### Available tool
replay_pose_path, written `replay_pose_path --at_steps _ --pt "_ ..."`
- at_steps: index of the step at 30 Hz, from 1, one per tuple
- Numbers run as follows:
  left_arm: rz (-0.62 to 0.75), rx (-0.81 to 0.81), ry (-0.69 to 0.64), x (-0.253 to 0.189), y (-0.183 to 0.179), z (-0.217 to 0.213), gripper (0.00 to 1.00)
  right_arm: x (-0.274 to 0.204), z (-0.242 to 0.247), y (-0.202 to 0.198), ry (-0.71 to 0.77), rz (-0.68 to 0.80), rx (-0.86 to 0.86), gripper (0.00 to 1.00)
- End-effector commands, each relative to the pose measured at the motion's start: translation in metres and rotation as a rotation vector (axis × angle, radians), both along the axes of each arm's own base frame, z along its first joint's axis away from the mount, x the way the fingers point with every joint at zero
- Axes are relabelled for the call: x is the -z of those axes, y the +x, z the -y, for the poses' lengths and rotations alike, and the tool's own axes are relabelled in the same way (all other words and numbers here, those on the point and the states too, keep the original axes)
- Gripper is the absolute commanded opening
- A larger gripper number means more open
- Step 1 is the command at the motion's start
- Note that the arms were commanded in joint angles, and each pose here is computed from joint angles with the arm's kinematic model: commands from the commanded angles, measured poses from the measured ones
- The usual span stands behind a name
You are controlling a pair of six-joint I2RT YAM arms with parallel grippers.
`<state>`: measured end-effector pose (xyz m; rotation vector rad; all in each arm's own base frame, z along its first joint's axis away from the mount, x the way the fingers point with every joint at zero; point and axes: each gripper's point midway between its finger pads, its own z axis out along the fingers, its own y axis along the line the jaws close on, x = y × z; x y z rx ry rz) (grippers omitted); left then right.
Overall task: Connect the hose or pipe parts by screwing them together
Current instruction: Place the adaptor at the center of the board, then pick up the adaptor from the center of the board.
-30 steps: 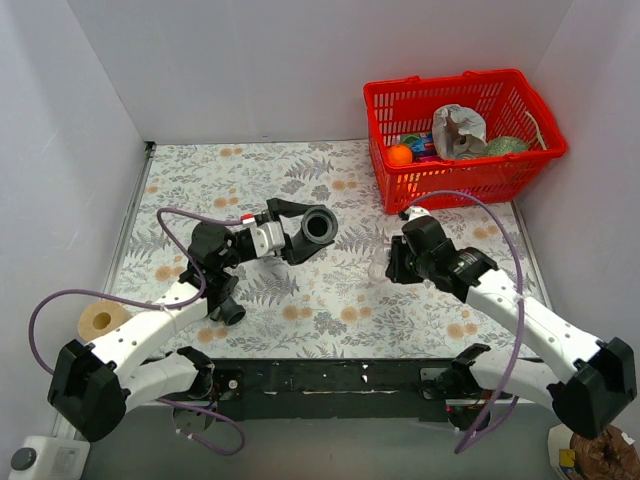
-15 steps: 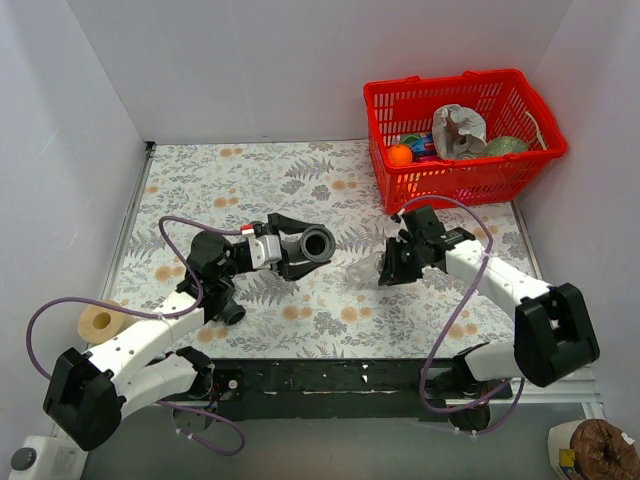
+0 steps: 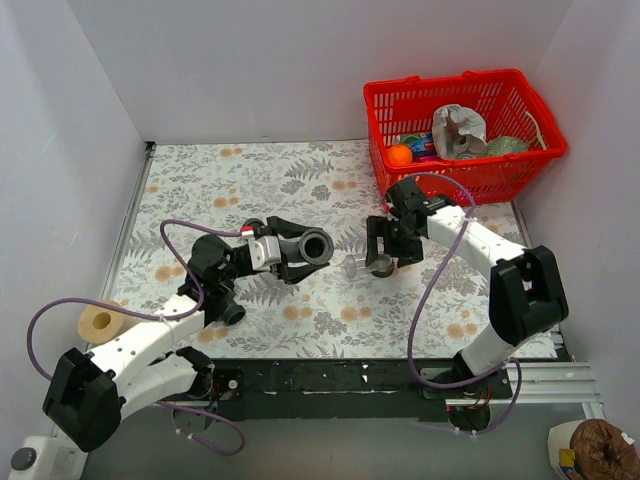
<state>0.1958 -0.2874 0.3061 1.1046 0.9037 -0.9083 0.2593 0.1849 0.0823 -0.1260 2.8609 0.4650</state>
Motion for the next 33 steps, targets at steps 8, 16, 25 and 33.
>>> replay_pose_path --at_steps 8,16,25,33 --pt "0.052 -0.060 -0.037 -0.009 -0.001 -0.011 0.00 -0.043 -0.018 0.010 -0.087 -0.250 0.298 0.97" --pt "0.089 -0.082 -0.035 -0.013 0.000 -0.014 0.00 -0.034 -0.042 -0.003 -0.144 -0.264 0.552 0.97" --pt "0.114 -0.052 -0.025 -0.024 -0.011 -0.017 0.00 -0.008 -0.019 0.006 -0.256 -0.172 0.855 0.87" --pt "0.126 -0.030 0.001 -0.037 -0.031 -0.027 0.00 -0.013 -0.036 0.031 -0.177 -0.029 0.943 0.82"
